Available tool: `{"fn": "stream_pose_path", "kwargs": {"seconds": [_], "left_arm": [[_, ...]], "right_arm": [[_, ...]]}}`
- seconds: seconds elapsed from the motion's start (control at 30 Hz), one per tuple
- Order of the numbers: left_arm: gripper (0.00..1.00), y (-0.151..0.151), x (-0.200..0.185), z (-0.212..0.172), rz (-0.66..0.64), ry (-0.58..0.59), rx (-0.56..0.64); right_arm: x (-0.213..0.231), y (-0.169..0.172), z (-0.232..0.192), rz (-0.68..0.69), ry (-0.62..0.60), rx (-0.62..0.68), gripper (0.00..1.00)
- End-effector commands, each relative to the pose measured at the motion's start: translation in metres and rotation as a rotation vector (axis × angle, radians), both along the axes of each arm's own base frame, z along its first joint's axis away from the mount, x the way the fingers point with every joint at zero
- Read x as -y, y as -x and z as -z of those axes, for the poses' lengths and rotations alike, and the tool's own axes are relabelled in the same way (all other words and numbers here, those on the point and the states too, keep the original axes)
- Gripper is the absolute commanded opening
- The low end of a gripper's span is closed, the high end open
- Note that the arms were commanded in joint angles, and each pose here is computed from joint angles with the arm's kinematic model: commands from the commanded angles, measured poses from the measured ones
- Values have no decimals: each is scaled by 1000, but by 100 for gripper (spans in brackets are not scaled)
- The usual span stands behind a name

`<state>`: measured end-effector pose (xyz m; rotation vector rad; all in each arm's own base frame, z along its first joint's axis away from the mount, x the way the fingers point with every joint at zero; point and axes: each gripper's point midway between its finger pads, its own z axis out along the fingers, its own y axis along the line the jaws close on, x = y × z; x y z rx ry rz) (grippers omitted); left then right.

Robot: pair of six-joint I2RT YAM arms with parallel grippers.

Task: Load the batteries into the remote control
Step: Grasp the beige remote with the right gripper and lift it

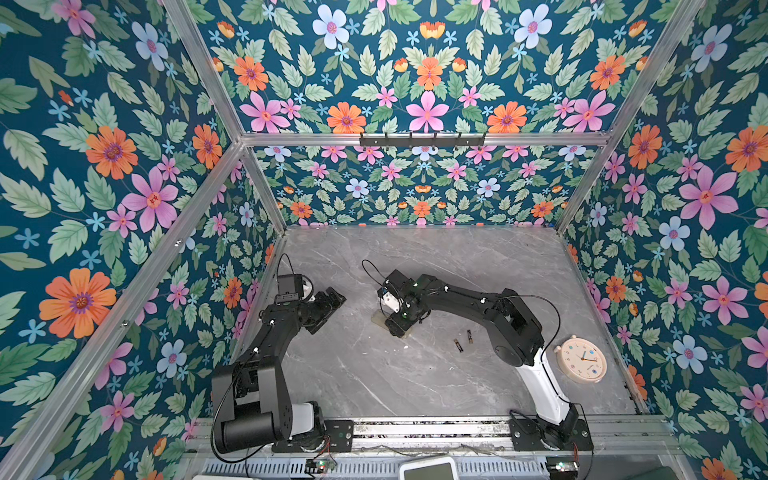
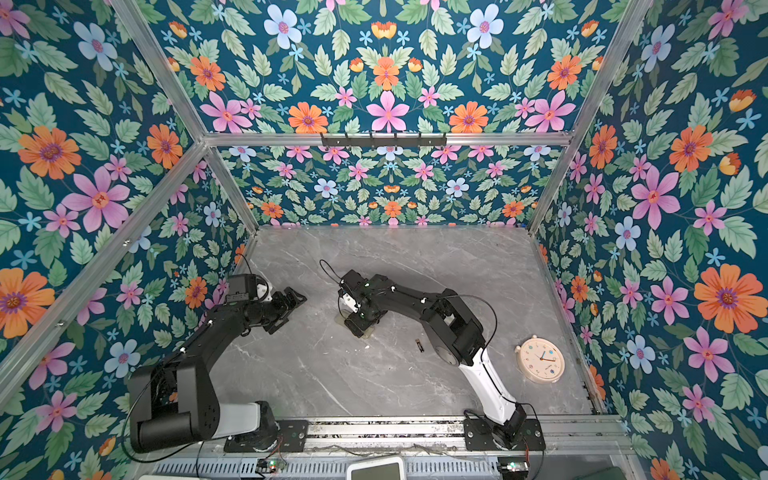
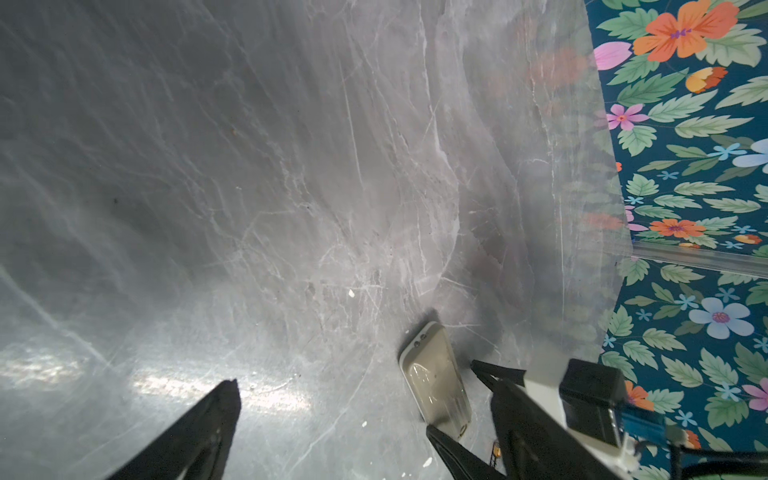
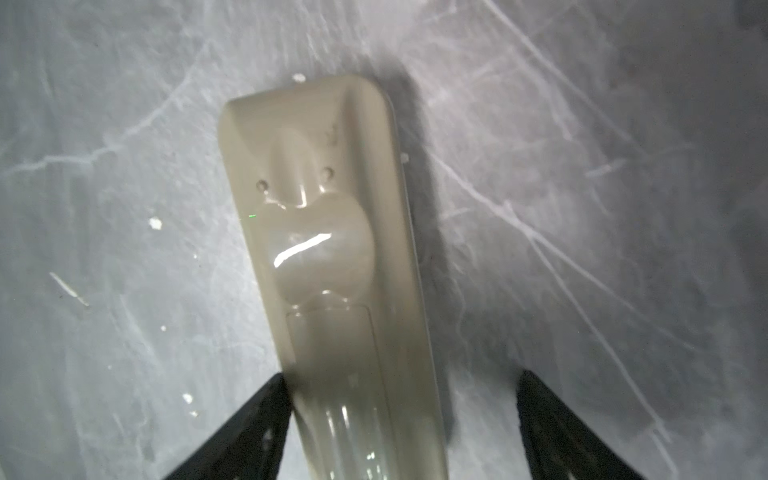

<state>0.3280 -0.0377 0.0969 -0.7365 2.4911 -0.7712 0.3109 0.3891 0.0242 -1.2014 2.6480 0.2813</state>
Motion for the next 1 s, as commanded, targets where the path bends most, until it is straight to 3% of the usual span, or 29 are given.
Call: {"fn": "stream_pose_path", "kwargs": {"seconds": [0.0, 0.1, 0.33, 0.47, 0.53, 0.8, 0.97], "left_arm": [[97, 3, 1, -2, 25, -5, 2], [97, 4, 2, -4, 36, -5, 9], [96, 7, 8, -8, 60, 13, 36], [96, 6, 16, -17, 97, 51, 86], [95, 3, 24, -30, 130, 84, 146], [92, -5, 68, -101, 267, 180, 391], [94, -14, 109, -147, 295, 203, 494]], "right_arm": [[8, 8, 13, -13, 57, 9, 78], [13, 16, 21, -20, 86, 9, 72], [25, 21, 17, 5, 91, 34, 47], [24, 22, -5, 43, 30, 46, 24], [22, 22, -27, 73, -35, 44, 18], [25, 26, -122, 200, -314, 23, 12], [34, 23, -158, 265, -382, 87, 12]]}}
